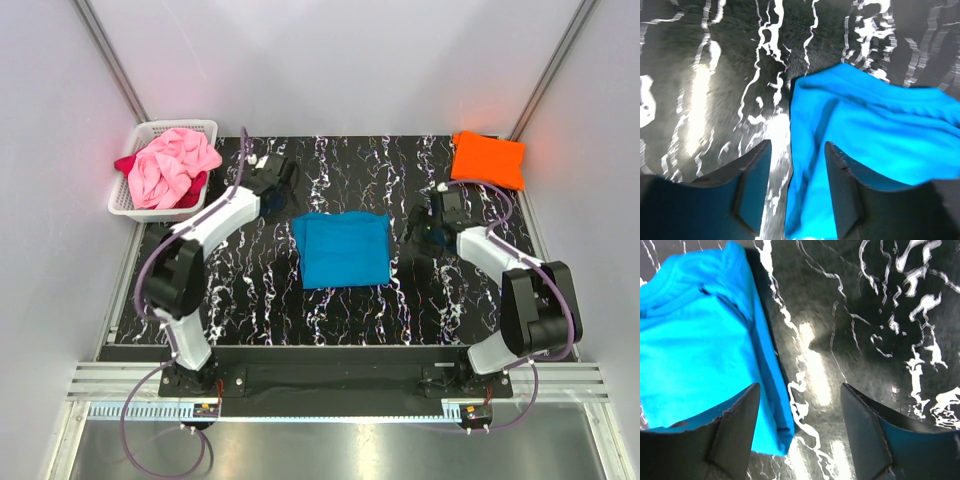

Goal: Fold and stack the t-shirts
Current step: Fold the tshirt, then neatly place the folded tshirt to the corner

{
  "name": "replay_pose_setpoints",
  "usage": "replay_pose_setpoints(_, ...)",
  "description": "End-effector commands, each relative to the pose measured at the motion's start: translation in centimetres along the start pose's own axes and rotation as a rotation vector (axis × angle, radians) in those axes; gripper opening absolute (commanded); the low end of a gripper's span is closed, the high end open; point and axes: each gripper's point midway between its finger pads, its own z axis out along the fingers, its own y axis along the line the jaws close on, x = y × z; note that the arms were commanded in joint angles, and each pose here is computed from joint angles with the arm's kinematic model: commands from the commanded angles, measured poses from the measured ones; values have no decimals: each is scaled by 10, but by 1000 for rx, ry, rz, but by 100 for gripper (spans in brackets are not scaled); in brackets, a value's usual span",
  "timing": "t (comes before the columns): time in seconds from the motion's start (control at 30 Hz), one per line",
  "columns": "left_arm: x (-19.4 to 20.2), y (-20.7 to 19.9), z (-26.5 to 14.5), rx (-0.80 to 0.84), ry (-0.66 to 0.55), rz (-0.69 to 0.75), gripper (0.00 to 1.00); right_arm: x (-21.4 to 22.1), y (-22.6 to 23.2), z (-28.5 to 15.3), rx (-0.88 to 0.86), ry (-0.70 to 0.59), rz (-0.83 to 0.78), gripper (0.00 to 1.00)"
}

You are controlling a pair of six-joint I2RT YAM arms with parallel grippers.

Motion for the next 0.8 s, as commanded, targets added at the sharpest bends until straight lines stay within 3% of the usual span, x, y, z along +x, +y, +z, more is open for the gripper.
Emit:
replay_pose_setpoints(0.0,-12,9,-30,29,-88,-16,54,-9,16,-6,-200,-25,53,73)
replay_pose_setpoints(0.2,15,8,-51,182,-43,-56,61,0,40,-7,-485,36,123,74)
replay_pose_setpoints(0.3,23,8,-58,228,-34,-54,63,3,46,-3,-537,63,145,73)
replay_pose_setpoints(0.77,48,17,-54,246,32,-30,68,20,23,39,-425,171,134,66)
